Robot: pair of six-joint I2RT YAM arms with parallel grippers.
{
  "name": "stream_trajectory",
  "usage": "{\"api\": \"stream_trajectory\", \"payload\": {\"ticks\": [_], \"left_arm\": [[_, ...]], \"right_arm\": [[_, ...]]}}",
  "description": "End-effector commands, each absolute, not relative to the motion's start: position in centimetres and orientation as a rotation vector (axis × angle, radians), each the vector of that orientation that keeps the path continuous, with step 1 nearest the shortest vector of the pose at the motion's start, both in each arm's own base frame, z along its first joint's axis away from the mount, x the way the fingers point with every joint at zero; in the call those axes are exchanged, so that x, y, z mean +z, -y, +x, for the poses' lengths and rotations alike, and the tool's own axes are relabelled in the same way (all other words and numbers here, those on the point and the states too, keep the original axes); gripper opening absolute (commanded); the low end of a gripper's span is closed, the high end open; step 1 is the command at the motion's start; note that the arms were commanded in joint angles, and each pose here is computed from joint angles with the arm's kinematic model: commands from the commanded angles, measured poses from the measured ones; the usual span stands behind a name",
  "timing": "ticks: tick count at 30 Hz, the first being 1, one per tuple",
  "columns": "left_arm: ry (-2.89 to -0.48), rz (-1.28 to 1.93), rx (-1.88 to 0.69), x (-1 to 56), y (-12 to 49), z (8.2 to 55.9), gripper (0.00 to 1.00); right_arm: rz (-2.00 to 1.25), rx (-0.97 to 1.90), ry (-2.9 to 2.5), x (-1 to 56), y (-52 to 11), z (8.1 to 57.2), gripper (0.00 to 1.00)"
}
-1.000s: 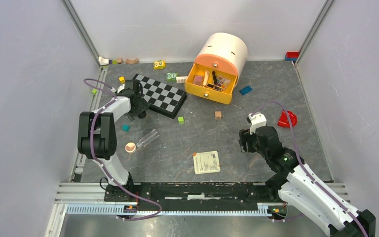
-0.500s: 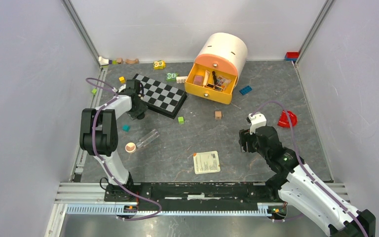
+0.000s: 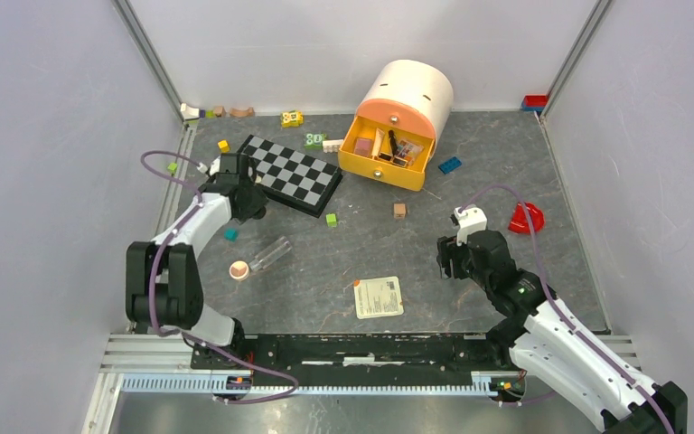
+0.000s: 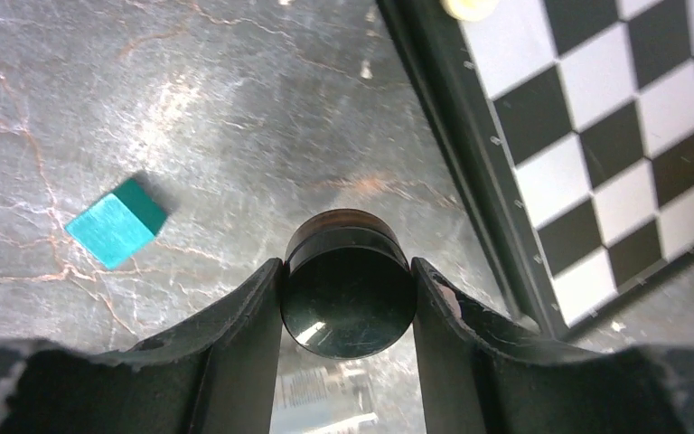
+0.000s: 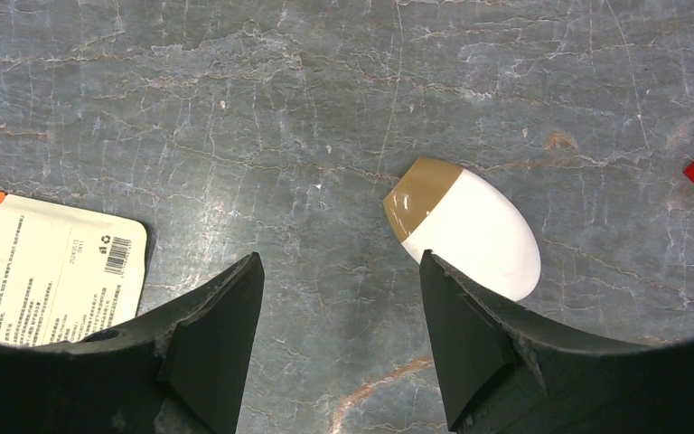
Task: Organize the makeup
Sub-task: Pick up the makeup from the center of the board.
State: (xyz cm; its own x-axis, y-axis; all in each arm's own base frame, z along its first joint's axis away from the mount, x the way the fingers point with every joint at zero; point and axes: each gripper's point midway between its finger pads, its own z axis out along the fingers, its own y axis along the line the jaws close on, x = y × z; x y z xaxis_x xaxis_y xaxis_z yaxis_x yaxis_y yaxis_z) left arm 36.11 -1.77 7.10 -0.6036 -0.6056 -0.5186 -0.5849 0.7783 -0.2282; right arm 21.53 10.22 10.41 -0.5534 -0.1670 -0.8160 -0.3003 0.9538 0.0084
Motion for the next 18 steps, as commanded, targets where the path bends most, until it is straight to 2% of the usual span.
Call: {"api": "stream_trajectory", "payload": {"ticks": [1,11,18], "left_arm": [[-2.310,-0.796,-0.228,10.9,4.9,36.6,0.46],[-2.270,-0.459,-0.520,18.6,18.5,37.8,0.46],[-2.186,-0.292,-0.659,24.8,23.5,38.5,0.46]], "right_arm": [[-0.332,0.213,-2.113,12.1,-11.0,22.3,0.71],[-0.334,0.235,-2.113,12.4,-11.3,22.2,0.71],[-0.296,0.211,-2.096,12.5,-10.4,21.9,0.71]]}}
